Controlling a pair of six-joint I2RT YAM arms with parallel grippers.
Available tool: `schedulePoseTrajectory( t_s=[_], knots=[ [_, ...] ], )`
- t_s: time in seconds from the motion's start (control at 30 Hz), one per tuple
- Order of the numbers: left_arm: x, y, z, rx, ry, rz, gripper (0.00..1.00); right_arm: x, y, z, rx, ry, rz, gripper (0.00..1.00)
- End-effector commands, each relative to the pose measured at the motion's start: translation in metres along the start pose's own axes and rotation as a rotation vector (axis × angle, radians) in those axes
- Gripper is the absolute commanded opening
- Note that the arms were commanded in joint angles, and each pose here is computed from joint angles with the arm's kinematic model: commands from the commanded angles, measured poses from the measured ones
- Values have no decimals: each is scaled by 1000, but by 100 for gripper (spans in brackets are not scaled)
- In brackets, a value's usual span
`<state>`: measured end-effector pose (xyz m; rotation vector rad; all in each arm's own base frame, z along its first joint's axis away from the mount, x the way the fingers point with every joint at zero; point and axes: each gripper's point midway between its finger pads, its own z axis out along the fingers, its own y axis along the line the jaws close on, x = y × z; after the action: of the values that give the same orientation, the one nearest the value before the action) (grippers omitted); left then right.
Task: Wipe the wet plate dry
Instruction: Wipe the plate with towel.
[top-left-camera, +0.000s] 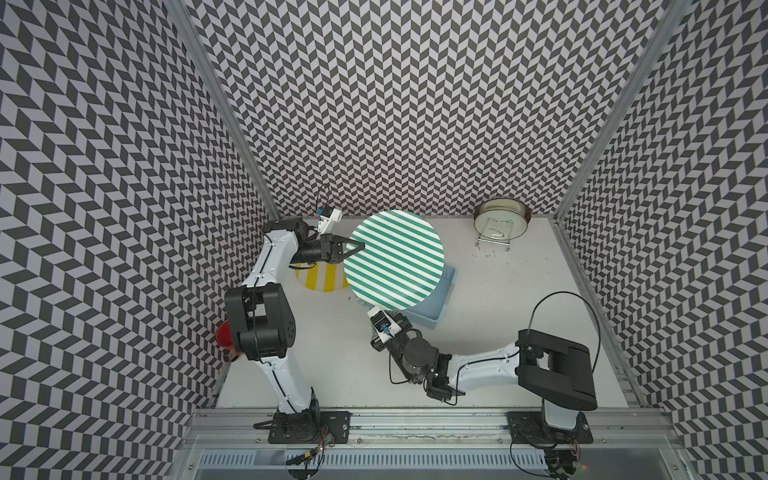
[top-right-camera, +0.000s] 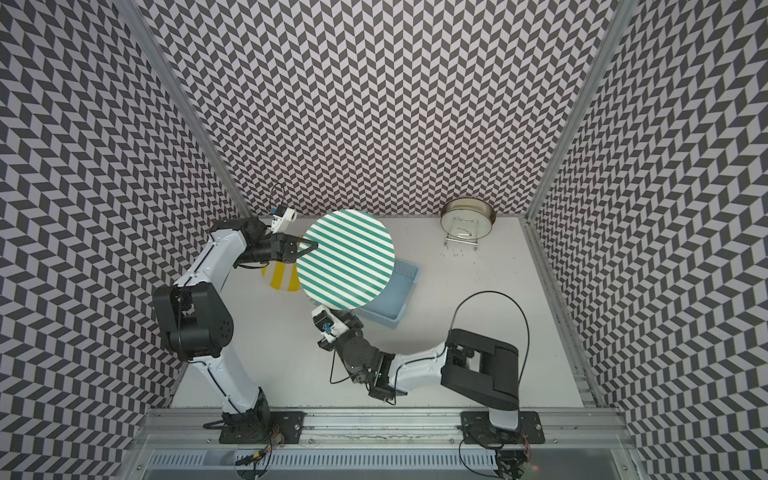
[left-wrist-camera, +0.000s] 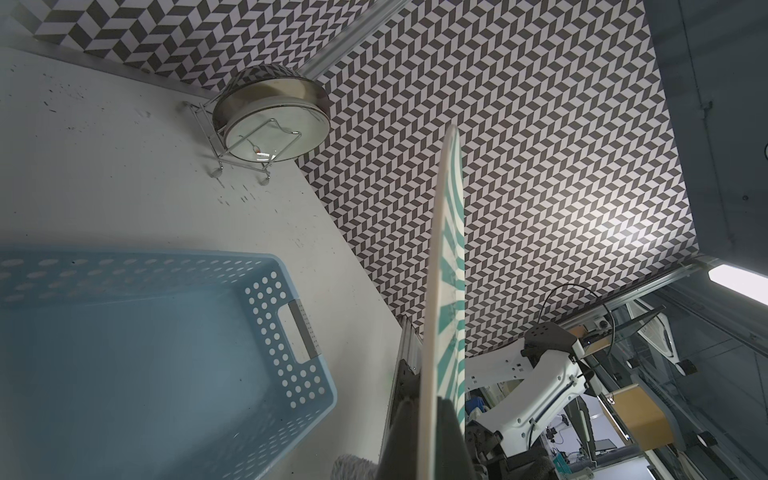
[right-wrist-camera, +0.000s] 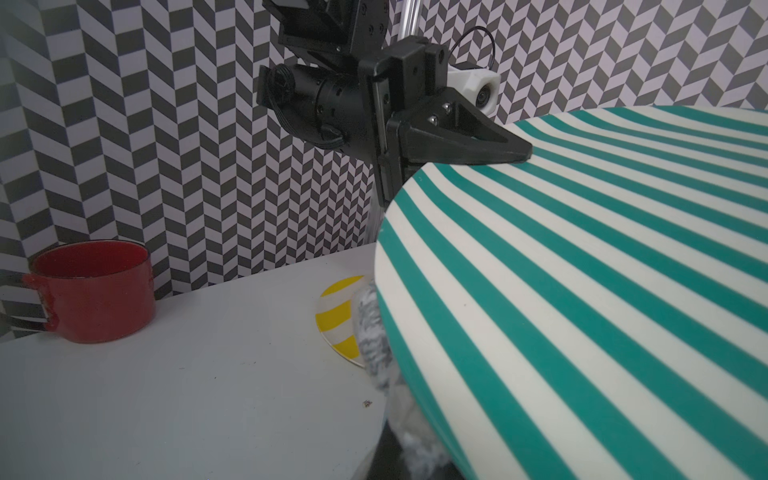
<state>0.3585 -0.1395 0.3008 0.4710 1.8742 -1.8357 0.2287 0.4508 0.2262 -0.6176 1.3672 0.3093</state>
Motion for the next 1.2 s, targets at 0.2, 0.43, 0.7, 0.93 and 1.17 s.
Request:
schedulePoseTrajectory(
  t_s=[0.2,0.43,0.7,0.93,1.17],
  knots=[
    [-10,-13,-1,87,-68,152,0,-76,23,27,-13,-223,101,0],
    [-9,-14,-2,86,-70,155,0,-88,24,44,-7,-283,125,0],
    [-11,-13,-4,81,-76,159,0,-109,17,40,-29,-301,205,0],
    [-15,-4,-14,62,-98,160,0,-157,-49,26,-39,-255,426,0],
    [-32,12,-44,6,-158,167,0,-127,-135,7,93,-97,480,0]
  ],
)
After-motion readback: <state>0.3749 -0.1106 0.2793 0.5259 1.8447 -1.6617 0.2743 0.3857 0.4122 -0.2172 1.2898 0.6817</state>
